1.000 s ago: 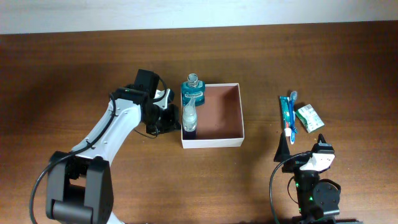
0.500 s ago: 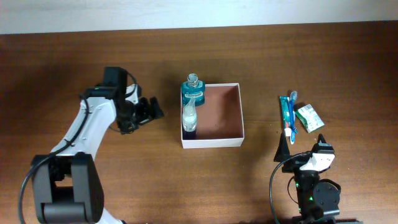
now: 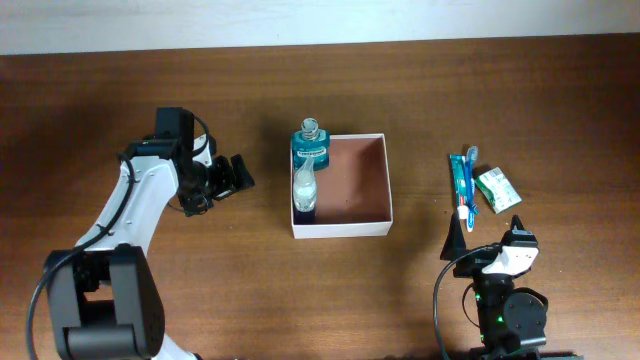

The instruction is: Pack container

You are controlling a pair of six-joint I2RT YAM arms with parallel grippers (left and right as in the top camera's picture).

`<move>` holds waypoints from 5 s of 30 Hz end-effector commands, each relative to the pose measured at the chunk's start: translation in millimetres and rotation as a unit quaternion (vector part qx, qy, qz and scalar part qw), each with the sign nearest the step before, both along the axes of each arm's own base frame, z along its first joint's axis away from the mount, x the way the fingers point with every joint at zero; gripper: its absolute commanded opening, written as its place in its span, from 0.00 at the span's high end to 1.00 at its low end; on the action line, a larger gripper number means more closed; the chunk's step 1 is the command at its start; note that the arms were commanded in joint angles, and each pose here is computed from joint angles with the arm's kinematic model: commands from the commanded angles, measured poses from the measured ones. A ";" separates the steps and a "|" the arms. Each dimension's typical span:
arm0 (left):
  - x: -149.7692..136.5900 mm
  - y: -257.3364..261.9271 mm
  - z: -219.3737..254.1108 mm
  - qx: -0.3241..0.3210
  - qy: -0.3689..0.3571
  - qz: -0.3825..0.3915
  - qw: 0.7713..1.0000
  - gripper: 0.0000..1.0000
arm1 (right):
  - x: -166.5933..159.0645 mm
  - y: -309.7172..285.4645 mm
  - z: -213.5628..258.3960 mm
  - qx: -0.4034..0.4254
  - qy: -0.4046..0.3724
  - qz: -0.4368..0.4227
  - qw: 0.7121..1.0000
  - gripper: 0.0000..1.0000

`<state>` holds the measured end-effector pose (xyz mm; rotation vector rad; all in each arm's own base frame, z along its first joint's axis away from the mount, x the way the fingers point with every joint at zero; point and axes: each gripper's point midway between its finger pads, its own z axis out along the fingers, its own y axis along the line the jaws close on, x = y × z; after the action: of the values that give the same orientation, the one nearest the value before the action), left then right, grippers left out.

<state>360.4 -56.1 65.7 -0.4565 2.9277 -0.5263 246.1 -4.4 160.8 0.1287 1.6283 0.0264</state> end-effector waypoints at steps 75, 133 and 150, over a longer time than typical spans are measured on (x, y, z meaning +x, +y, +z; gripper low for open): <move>-3.2 2.5 -6.3 0.005 0.009 0.001 1.000 0.01 | 57.7 -12.7 86.3 -0.046 0.491 -0.054 0.868 0.02; -3.2 2.5 -6.3 0.005 0.009 0.001 1.000 0.01 | 110.7 -25.3 -98.8 0.046 0.601 0.051 0.796 0.63; -3.2 2.5 -6.3 0.005 0.009 0.002 1.000 0.00 | 125.2 -41.4 -123.4 0.104 0.590 0.052 0.799 0.71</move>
<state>359.6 -54.4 64.4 -0.4593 2.9311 -0.5107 374.8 -43.1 47.1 0.2052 2.8819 0.1926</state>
